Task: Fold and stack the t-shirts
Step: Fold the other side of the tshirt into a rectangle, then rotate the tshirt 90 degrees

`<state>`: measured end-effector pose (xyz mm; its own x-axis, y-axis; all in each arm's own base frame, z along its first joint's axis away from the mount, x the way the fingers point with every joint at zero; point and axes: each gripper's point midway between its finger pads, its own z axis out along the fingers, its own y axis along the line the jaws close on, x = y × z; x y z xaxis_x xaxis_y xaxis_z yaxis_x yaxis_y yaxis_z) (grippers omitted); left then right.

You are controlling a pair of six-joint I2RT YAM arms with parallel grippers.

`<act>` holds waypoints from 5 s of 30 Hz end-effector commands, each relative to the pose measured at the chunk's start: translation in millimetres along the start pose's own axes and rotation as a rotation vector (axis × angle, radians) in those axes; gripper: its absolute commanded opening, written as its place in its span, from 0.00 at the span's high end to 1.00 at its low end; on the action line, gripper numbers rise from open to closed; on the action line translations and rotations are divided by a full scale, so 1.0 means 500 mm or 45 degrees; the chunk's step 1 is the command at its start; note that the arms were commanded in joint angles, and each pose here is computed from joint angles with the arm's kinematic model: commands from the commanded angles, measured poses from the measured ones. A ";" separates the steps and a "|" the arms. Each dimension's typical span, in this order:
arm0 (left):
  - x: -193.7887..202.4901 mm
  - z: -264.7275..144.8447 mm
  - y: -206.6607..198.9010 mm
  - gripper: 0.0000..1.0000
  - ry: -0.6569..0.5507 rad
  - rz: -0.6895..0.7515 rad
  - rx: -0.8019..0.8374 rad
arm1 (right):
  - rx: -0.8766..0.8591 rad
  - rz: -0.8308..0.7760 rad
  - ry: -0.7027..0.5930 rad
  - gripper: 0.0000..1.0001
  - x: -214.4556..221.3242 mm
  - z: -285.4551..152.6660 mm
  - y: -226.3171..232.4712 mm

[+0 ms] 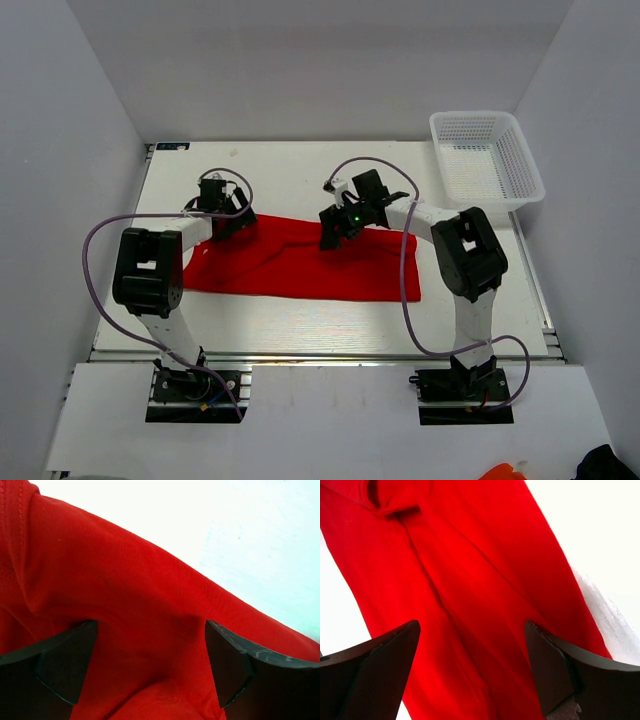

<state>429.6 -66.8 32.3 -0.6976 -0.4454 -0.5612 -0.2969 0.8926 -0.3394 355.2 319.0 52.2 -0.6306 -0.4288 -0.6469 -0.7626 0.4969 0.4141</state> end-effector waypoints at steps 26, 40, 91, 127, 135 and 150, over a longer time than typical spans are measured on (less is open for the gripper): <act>0.067 0.001 0.089 0.01 0.136 0.085 -0.187 | 0.179 -0.192 -0.108 0.10 -0.067 -0.052 -0.014; 0.057 -0.003 0.095 0.01 0.110 0.099 -0.212 | 0.090 -0.164 0.004 0.10 0.000 -0.019 -0.015; 0.045 -0.003 0.096 0.01 0.093 0.112 -0.228 | 0.815 0.647 -0.253 0.55 0.104 -0.271 -0.199; -0.387 0.193 -0.475 0.01 -0.528 0.407 1.117 | 0.370 0.372 -0.268 0.55 0.120 -0.289 -0.019; -0.461 0.013 -0.518 0.01 -0.589 0.432 1.084 | 0.295 0.358 -0.310 0.21 0.046 -0.240 -0.030; -0.211 0.124 -0.228 0.01 -0.159 0.368 0.391 | 0.323 0.471 -0.026 0.10 0.125 -0.090 -0.053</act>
<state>578.8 -141.2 142.7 -0.5203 -0.2495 -0.8167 0.2245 0.8828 -0.4127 334.9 243.6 37.0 -0.8324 -0.1781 -0.5248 -0.4511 0.7680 0.4547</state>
